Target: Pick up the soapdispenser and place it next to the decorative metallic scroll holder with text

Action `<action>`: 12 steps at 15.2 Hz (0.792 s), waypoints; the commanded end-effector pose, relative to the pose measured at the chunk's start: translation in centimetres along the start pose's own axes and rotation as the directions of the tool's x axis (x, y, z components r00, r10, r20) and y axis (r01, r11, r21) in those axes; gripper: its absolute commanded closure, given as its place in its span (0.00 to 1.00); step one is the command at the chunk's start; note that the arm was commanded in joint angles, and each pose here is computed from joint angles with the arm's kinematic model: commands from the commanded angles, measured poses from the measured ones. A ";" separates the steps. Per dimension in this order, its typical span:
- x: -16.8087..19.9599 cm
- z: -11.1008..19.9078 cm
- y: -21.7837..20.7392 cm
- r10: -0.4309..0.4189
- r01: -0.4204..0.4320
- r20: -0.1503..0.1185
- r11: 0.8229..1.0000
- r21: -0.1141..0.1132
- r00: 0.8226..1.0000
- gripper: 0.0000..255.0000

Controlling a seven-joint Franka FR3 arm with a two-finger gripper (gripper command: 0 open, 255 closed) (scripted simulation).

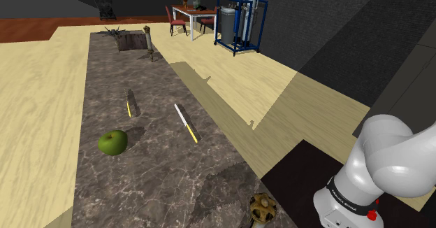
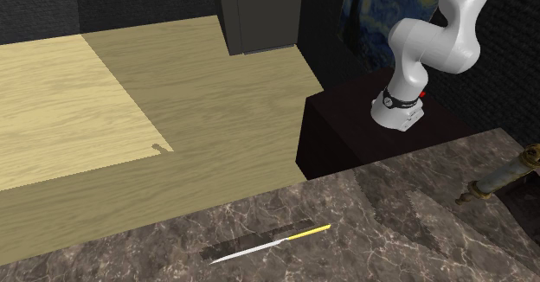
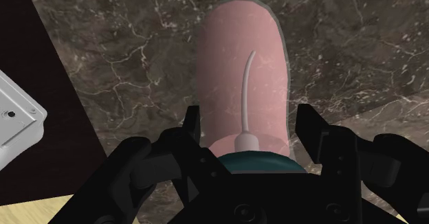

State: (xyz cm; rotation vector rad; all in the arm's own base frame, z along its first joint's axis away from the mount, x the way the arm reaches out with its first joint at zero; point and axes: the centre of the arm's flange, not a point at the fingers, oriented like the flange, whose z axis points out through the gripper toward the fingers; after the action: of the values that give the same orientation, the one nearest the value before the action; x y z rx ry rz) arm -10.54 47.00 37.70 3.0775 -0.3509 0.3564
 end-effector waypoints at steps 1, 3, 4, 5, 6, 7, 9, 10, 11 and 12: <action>0.0 0.0 0.0 0.000 0.000 0.000 1.000 0.000 1.000 1.00; 0.0 0.0 0.0 0.000 0.000 0.000 1.000 0.000 1.000 0.00; 0.0 0.0 0.0 0.000 0.000 0.000 1.000 0.000 1.000 0.00; 0.0 0.0 0.0 0.000 0.000 0.000 1.000 0.000 1.000 0.00; 0.0 0.0 0.0 0.000 0.000 0.000 1.000 0.000 1.000 0.00; 0.0 0.0 0.0 0.000 0.000 0.000 1.000 0.000 1.000 0.00; 0.0 -1.3 0.0 0.000 0.000 0.000 1.000 0.000 1.000 0.00; 0.0 -2.6 0.0 0.000 0.000 0.000 1.000 0.000 1.000 0.00; 0.0 -4.0 0.0 0.000 0.000 0.000 1.000 0.000 1.000 0.00; 0.0 -5.0 0.0 0.000 0.000 0.000 1.000 0.000 1.000 0.00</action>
State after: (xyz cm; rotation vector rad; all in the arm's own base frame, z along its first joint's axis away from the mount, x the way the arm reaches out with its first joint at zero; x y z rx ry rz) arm -10.53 47.20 41.21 3.0615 -0.3575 0.3809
